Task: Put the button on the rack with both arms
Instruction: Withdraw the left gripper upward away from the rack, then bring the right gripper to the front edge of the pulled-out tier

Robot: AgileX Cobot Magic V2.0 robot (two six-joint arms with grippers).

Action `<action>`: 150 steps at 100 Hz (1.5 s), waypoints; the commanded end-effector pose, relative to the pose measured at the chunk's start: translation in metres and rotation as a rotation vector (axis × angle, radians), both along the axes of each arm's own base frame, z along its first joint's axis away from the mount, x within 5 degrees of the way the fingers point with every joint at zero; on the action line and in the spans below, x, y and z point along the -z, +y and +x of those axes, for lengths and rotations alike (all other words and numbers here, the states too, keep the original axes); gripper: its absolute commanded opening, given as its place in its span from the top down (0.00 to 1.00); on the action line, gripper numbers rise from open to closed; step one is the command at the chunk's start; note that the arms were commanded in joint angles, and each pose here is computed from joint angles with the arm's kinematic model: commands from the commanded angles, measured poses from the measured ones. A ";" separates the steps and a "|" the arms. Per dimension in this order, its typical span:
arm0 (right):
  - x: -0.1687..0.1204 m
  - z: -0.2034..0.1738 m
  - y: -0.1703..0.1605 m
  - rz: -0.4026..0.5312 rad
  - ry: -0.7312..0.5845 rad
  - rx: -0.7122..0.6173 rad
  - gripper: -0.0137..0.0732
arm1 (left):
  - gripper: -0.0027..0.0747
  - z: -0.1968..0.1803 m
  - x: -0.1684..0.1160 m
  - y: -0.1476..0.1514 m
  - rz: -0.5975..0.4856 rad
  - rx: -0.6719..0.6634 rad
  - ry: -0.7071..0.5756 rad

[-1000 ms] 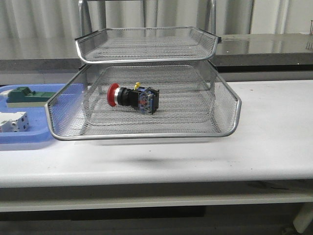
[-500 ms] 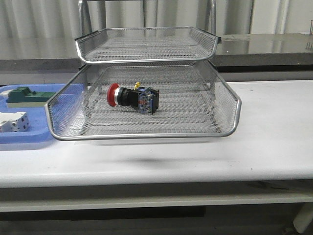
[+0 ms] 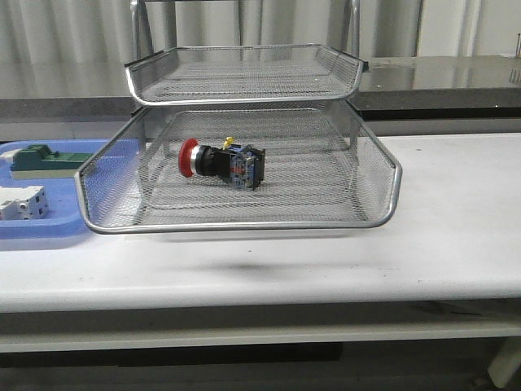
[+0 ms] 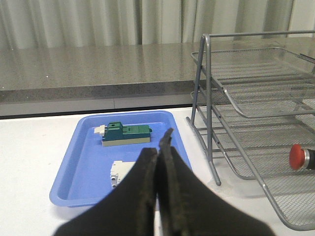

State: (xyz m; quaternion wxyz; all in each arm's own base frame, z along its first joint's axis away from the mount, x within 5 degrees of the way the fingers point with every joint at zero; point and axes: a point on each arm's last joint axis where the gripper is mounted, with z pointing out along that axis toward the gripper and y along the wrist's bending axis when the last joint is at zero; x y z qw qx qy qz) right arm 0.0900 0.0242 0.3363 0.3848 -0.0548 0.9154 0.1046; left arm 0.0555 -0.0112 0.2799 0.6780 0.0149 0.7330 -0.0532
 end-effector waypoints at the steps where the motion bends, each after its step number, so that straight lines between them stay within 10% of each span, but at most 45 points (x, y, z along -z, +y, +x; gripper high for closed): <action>1: -0.017 0.007 0.002 0.056 -0.127 0.011 0.91 | 0.99 0.000 -0.015 0.003 -0.031 -0.034 -0.084; 73: 0.047 0.111 0.061 0.103 0.163 -0.229 0.91 | 0.99 0.000 -0.015 0.003 -0.031 -0.034 -0.084; 150: 0.112 0.152 0.193 -0.121 0.187 -0.601 0.91 | 0.99 0.000 -0.015 0.003 -0.031 -0.034 -0.084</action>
